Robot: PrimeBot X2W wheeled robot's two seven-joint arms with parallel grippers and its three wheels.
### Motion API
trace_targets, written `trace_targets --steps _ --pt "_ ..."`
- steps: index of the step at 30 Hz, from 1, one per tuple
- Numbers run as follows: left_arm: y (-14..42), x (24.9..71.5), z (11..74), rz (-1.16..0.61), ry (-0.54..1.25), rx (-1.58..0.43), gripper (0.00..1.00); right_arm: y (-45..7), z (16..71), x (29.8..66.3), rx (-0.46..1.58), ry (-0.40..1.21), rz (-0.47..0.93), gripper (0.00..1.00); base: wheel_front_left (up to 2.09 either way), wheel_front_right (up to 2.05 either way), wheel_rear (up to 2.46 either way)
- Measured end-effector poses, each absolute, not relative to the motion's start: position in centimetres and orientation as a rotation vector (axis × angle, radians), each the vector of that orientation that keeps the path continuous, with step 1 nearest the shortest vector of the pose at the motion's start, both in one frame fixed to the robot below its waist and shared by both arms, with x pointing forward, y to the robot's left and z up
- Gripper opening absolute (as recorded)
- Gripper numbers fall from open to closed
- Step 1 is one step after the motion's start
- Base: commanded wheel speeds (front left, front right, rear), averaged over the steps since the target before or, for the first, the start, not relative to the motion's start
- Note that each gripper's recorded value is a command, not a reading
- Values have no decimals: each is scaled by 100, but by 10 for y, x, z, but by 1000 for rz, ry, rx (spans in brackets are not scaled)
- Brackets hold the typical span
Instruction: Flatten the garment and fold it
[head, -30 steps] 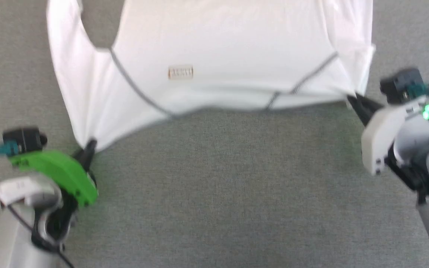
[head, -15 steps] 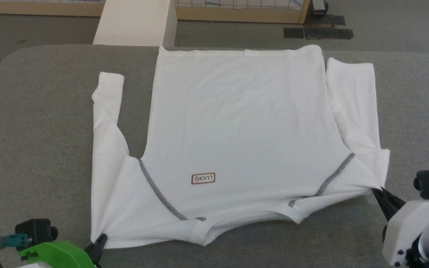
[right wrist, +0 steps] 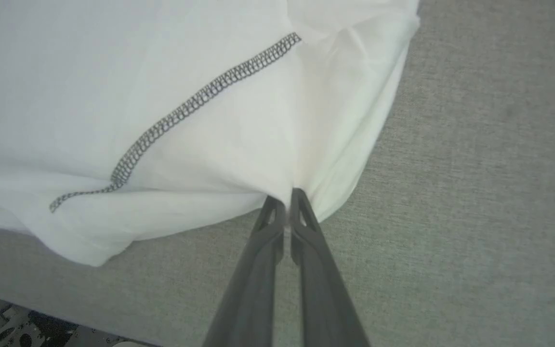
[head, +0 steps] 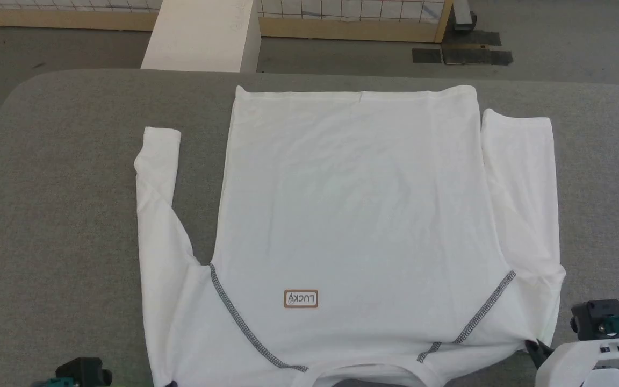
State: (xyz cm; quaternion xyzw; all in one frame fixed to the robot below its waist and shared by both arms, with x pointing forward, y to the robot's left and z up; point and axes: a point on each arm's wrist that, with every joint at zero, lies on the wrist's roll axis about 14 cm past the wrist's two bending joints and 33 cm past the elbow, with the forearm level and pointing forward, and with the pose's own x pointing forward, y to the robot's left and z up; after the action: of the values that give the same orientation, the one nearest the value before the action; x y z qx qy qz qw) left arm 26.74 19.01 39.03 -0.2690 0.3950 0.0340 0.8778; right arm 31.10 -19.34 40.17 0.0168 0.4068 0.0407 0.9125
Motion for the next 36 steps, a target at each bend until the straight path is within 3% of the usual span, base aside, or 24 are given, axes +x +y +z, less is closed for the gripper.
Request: trace_targets --steps 7,8,9,10,17,27,36 --pt "184 288 381 56 753 -530 3 -179 376 310 64 840 114 0 0 0 0" --pt "185 292 381 64 736 -527 73 -178 376 311 70 828 113 35 0 0 0" --pt "184 293 380 62 732 -530 100 -177 376 312 75 818 112 77 0 0 0" --pt "182 293 379 59 728 -532 100 -177 377 313 79 806 109 100 0 0 0" --pt "189 301 394 81 628 -548 100 -190 407 327 111 636 56 100 0 0 0" --pt "237 359 466 176 229 -483 100 -212 458 345 123 340 -23 100 0 0 0" --pt "249 438 477 64 231 -251 100 -205 468 375 132 250 -5 100 0 0 0"
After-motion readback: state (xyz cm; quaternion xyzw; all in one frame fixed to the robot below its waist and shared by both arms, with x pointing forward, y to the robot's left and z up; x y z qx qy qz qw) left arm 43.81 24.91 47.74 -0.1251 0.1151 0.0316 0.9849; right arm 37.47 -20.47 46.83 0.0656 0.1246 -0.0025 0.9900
